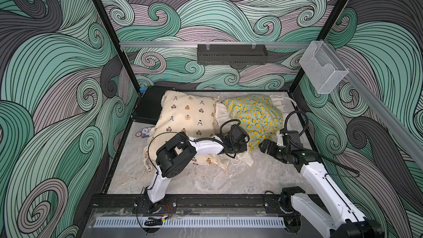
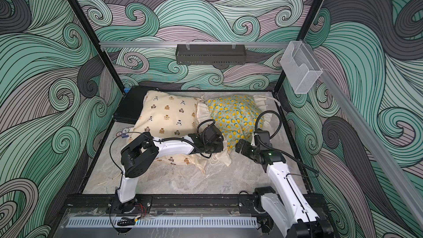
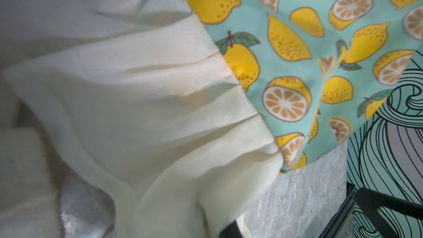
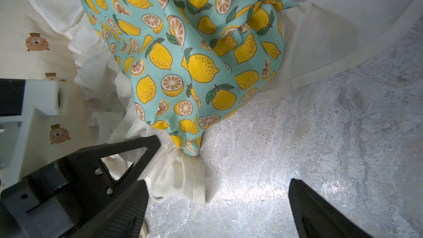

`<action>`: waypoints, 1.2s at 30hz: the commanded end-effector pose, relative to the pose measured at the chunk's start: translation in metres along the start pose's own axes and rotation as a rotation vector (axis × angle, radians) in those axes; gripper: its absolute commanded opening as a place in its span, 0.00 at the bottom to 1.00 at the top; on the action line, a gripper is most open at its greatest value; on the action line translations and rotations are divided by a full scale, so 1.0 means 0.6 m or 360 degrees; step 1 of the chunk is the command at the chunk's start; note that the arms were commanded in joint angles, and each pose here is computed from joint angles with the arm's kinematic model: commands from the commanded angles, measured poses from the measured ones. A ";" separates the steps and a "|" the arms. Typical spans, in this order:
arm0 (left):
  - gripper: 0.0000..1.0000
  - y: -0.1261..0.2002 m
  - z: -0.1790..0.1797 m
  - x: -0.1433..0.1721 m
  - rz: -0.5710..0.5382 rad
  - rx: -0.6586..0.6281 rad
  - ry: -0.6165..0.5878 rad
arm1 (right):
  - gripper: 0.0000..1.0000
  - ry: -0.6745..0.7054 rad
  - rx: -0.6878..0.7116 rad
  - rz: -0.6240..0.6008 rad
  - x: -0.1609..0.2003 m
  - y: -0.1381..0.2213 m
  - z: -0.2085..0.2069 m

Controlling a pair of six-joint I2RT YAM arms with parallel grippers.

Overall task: Zip up pillowcases
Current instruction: Pick up the pillowcase from the center of the board.

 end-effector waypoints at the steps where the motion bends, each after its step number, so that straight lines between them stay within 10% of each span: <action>1: 0.00 0.041 -0.029 -0.026 -0.0069 0.0044 0.0007 | 0.99 0.0019 0.0006 -0.0032 -0.009 0.002 0.002; 18: 0.00 0.264 -0.083 -0.060 -0.0230 0.0308 0.0094 | 0.99 0.0004 -0.0044 -0.0241 -0.091 0.091 0.067; 24: 0.00 0.236 0.003 -0.129 -0.0431 0.0038 0.0191 | 0.99 -0.0058 -0.0076 -0.0202 -0.109 0.055 0.088; 28: 0.00 0.157 0.072 -0.159 -0.0152 -0.0027 0.0449 | 0.99 -0.0034 -0.0022 -0.0114 -0.113 0.024 0.101; 36: 0.00 0.108 0.131 -0.200 -0.0243 -0.0134 0.0448 | 0.99 -0.0031 0.0186 -0.0177 -0.109 0.015 0.056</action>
Point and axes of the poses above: each gripper's point midway between its finger pads, its own y axis back along the fingers, its own z axis along the line the jaws close on, x = y × z, the point moved 3 cm from there along y, back along the fingers, and after that the axes turned 8 degrees about -y, right-handed, at the moved point
